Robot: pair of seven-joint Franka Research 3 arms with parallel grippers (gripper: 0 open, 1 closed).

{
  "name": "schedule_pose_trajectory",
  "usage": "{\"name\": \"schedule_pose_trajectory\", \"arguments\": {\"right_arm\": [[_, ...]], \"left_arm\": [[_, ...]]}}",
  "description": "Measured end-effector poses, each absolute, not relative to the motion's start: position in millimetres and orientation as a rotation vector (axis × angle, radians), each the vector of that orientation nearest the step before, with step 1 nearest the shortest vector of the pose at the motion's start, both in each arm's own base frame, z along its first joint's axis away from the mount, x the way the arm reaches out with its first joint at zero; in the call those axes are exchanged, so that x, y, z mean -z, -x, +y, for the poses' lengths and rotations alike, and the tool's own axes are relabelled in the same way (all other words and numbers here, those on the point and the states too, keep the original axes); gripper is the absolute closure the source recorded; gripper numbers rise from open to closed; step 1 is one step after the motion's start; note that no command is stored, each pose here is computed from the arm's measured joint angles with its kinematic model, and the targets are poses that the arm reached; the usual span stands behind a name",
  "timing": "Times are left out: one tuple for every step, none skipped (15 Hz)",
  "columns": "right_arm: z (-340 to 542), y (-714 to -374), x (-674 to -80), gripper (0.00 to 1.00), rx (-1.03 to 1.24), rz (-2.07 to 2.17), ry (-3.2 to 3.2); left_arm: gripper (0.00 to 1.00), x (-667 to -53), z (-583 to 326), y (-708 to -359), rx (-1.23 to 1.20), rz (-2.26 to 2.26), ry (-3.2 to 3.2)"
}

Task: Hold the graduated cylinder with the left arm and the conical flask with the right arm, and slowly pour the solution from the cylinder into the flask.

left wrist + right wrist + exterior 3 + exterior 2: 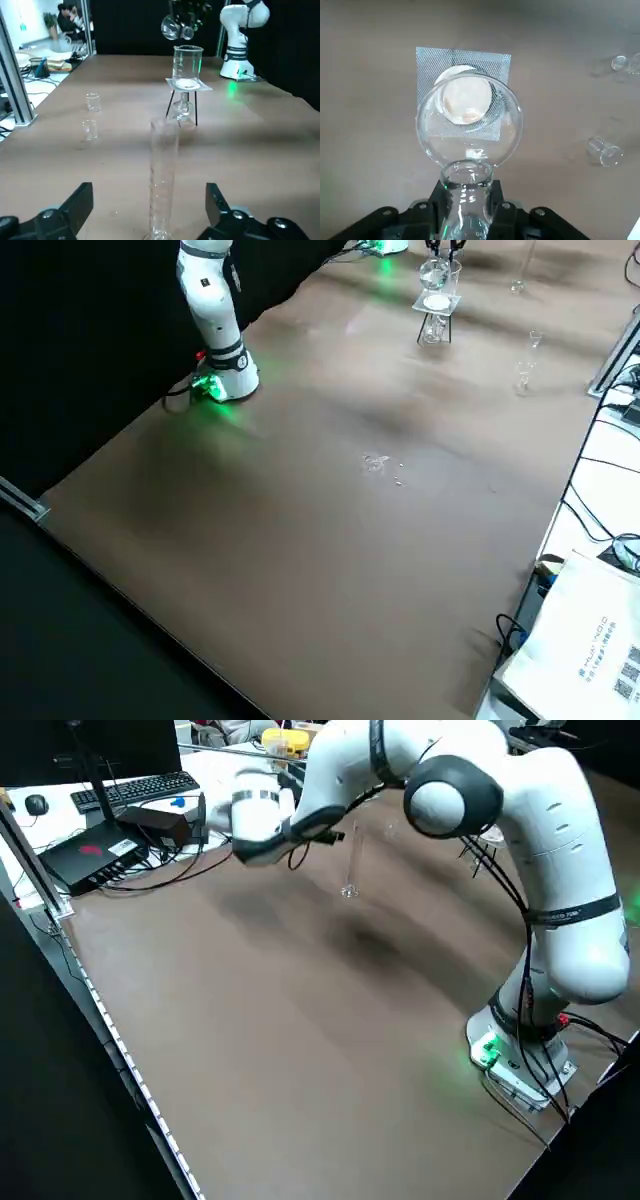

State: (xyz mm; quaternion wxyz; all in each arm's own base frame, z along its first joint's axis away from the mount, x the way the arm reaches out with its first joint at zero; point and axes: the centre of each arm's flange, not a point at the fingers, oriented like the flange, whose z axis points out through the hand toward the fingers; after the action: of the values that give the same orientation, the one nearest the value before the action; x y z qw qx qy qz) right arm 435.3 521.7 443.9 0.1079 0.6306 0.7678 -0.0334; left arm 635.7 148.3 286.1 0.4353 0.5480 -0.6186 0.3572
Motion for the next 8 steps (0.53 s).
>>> {"name": "schedule_pose_trajectory", "arguments": {"right_arm": [[522.8, -434.2, -442.9, 0.61, 0.101, 2.258, -1.844], [522.9, -433.7, -442.6, 0.61, 0.106, 2.254, -1.834], [522.4, -434.0, -442.7, 0.61, 0.109, 2.249, -1.824], [522.0, -434.3, -442.9, 0.61, 0.111, 2.246, -1.82], [521.8, -434.2, -442.8, 0.61, 0.113, 2.245, -1.819], [521.7, -434.3, -442.5, 0.61, 0.115, 2.244, -1.818], [521.7, -434.4, -441.8, 0.61, 0.117, 2.244, -1.817], [521.8, -434.5, -441.1, 0.61, 0.118, 2.243, -1.816]], "left_arm": [[0.01, -304.2, 144.9, -638.7, -0.877, -1.544, -1.385], [0.01, -322.6, 141.0, -641.4, -0.866, -1.554, -1.404], [0.01, -340.3, 135.8, -643.5, -0.848, -1.574, -1.423], [0.01, -356.7, 129.2, -645.4, -0.824, -1.599, -1.447], [0.01, -370.7, 122.1, -647.0, -0.797, -1.622, -1.475], [0.01, -383.3, 112.2, -648.8, -0.766, -1.642, -1.504], [0.01, -394.6, 99.5, -650.3, -0.733, -1.654, -1.525], [0.01, -405.0, 84.3, -651.7, -0.699, -1.666, -1.542]]}}
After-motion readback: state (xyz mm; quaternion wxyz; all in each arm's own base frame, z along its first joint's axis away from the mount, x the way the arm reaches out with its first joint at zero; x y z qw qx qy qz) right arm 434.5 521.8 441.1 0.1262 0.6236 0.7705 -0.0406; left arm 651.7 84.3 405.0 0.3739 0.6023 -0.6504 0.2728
